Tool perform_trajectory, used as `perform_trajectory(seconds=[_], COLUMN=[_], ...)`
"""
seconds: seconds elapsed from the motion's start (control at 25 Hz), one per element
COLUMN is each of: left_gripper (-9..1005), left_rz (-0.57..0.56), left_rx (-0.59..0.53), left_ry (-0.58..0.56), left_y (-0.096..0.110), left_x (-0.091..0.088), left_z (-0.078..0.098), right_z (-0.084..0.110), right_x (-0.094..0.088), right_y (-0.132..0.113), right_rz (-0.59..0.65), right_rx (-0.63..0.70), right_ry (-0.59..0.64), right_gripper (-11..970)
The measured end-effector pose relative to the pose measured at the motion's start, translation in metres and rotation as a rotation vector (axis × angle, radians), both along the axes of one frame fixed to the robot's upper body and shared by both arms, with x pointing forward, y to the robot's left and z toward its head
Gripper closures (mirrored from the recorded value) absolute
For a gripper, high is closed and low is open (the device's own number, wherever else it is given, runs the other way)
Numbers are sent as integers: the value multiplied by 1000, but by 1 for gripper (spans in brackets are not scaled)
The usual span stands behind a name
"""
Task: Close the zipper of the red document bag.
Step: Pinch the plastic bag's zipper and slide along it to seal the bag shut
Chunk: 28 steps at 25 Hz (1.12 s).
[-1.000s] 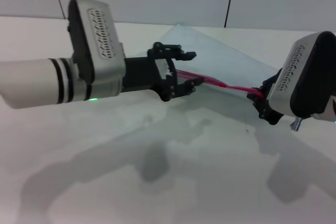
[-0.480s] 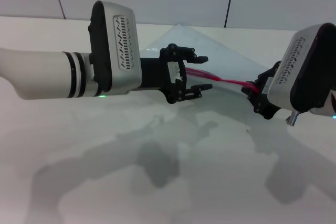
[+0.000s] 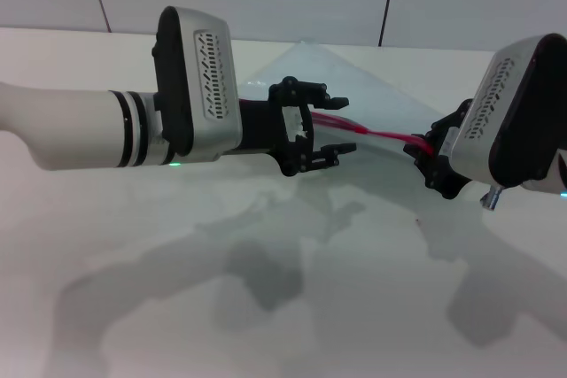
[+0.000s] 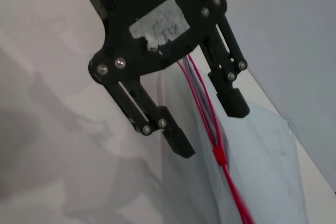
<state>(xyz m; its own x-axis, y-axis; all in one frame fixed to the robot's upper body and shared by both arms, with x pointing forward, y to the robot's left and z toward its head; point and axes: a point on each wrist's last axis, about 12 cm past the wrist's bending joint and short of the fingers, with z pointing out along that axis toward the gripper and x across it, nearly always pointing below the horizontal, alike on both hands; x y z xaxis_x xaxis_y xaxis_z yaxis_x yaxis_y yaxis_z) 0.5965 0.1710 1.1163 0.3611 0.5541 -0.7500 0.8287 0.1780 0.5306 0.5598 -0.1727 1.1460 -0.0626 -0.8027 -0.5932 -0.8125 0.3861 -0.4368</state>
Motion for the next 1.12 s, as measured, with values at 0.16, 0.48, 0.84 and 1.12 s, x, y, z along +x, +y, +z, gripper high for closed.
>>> perform_trajectory(seconds=[0.16, 0.48, 0.84, 1.12], left_gripper=[473, 477, 492, 506], left_rz=[-9, -23, -23, -26], left_rx=[6, 12, 20, 29], left_ry=[15, 11, -1, -19], left_y=[-3, -8, -11, -16], left_x=[2, 4, 6, 5], left_z=[-2, -1, 1, -2], right_z=[0, 2, 3, 2], right_x=[0, 0, 1, 1], right_y=[0, 0, 1, 1], right_rz=[0, 3, 5, 4], right_rx=[-1, 1, 1, 0], right_ry=[0, -7, -9, -6], right_gripper=[899, 896, 893, 890])
